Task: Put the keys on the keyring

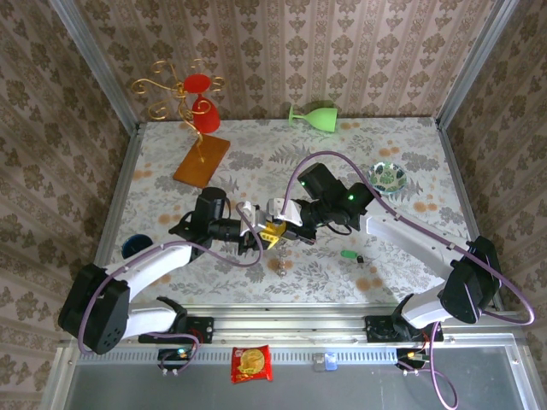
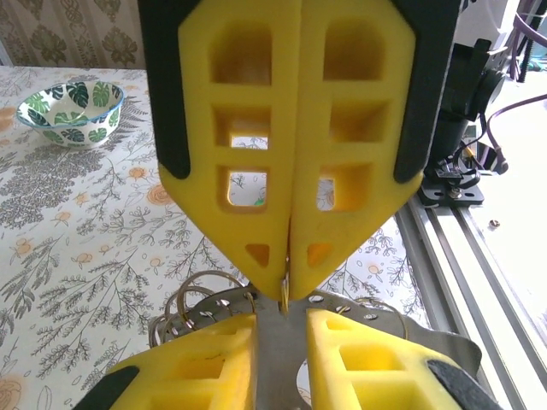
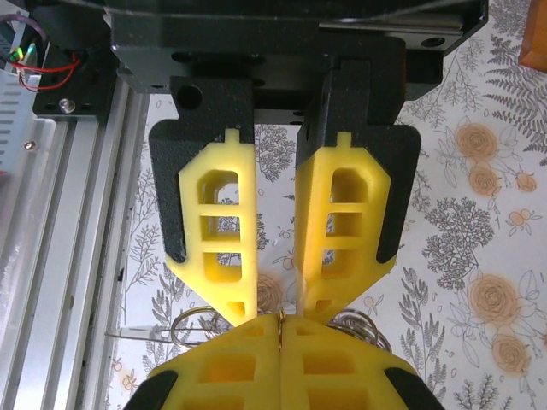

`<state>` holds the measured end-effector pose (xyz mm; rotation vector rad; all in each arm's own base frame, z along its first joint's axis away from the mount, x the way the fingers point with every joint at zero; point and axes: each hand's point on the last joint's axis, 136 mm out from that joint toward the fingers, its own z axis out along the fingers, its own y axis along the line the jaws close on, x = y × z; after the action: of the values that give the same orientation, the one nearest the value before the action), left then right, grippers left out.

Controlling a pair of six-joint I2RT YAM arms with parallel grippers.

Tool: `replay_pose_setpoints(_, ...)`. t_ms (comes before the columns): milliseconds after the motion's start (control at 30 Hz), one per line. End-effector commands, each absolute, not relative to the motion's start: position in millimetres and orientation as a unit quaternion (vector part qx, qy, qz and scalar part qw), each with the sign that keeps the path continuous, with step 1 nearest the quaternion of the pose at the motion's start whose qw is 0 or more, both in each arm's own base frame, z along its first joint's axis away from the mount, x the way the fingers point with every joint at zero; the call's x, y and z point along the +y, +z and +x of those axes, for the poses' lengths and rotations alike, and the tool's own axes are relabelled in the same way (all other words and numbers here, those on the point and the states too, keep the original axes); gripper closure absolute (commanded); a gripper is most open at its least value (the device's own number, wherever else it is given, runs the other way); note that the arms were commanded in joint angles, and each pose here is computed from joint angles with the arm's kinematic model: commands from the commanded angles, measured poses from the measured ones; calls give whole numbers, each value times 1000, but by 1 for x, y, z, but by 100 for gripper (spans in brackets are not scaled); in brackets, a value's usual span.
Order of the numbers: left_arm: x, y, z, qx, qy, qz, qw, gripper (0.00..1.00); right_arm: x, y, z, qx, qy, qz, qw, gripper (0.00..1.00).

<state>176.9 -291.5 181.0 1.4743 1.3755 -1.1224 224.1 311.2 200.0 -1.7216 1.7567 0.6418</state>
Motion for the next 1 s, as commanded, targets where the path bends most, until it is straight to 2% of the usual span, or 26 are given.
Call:
replay_pose_setpoints(0,-291,184,178,531,-448,585,419,79,316,207,220,652,265,-642,303,100)
replay_pose_setpoints(300,-291,196,178,513,-462,575,440,81,317,202,221,655,263,-642,299,100)
replay_pose_setpoints(400,-291,198,178,512,-465,572,441,86,319,202,220,655,264,-643,297,100)
replay_pose_setpoints(533,-292,199,179,510,-471,568,442,100,322,203,219,656,278,-634,302,100)
replay_pose_setpoints(633,-292,199,180,509,-478,559,447,100,323,206,222,661,291,-617,313,99)
replay_pose_setpoints(767,-292,198,181,507,-486,547,454,100,315,213,235,674,322,-572,340,67)
replay_pose_setpoints(800,-292,198,181,506,-487,546,457,100,311,225,235,669,328,-562,359,62)
replay_pose_setpoints(867,-292,198,182,505,-489,543,459,100,305,231,238,668,342,-543,377,55)
replay_pose_setpoints(967,-292,197,182,505,-489,542,462,100,295,235,242,669,359,-516,397,51)
